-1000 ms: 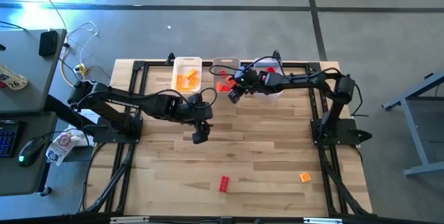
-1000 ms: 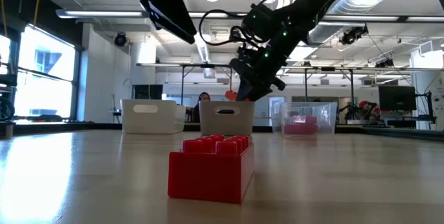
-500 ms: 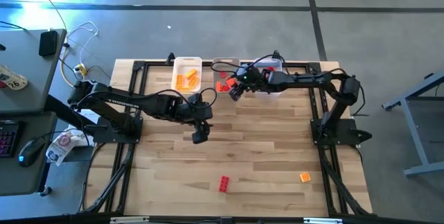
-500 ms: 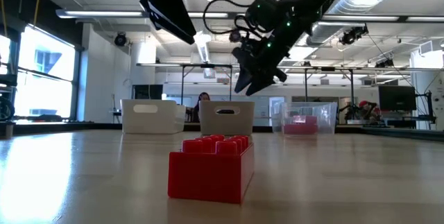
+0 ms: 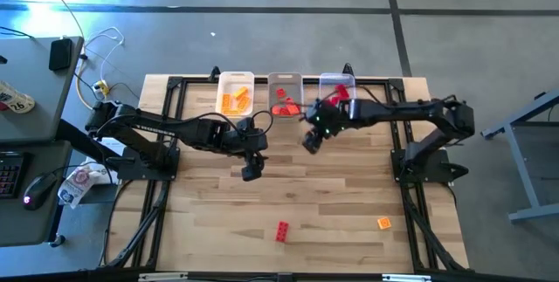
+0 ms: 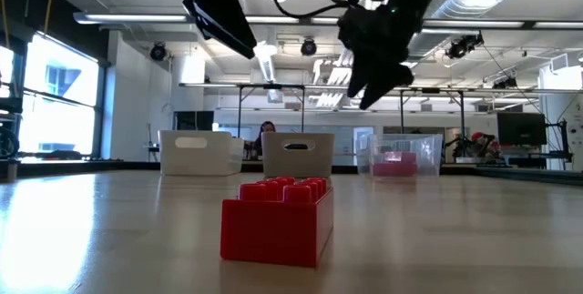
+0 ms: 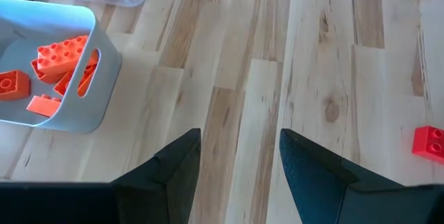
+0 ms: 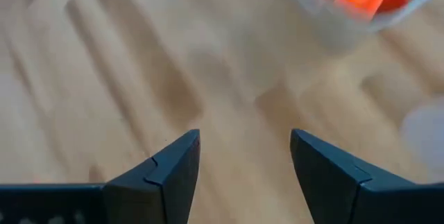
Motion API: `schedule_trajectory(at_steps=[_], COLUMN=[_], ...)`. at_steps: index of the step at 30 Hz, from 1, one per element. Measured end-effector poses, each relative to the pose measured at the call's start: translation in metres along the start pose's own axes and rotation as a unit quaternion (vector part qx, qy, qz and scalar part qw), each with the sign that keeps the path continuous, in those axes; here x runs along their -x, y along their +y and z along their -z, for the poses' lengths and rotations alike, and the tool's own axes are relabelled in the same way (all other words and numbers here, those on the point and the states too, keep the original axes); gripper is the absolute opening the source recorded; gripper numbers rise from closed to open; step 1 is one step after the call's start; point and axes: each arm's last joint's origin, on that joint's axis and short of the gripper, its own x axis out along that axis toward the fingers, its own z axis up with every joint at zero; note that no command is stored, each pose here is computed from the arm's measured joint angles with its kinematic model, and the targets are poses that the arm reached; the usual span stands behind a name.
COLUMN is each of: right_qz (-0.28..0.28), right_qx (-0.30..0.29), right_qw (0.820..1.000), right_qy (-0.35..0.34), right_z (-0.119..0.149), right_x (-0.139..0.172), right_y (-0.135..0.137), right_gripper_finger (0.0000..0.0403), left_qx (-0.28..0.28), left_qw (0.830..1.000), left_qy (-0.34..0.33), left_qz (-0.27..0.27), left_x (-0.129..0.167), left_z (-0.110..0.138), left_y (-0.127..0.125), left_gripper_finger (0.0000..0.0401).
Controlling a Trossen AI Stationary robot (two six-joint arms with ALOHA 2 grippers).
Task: Sort & place blocks by color
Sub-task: Put the yellow game piece into the white bin
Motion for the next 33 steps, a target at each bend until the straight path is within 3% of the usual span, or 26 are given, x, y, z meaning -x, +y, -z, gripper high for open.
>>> schedule_trajectory(at_steps=[13, 23, 33], right_qz=[0.019, 0.024, 0.067], right_qx=[0.044, 0.090, 0.152], right_qw=[0.987, 0.976, 0.954], right_qy=[0.152, 0.195, 0.248], right_z=[0.064, 0.105, 0.151], right_x=[0.014, 0.026, 0.044], right_y=[0.052, 0.085, 0.102], right_gripper_finger=[0.0211, 0.0211, 0.0211], left_qx=[0.004, 0.019, 0.035], left_qw=[1.000, 1.000, 0.999], left_qy=[-0.002, -0.002, -0.005], left_qz=[0.000, 0.001, 0.001], left_x=[0.000, 0.000, 0.000], left_z=[0.000, 0.000, -0.001], left_y=[0.000, 0.000, 0.000], left_gripper_finger=[0.0184, 0.0184, 0.0184])
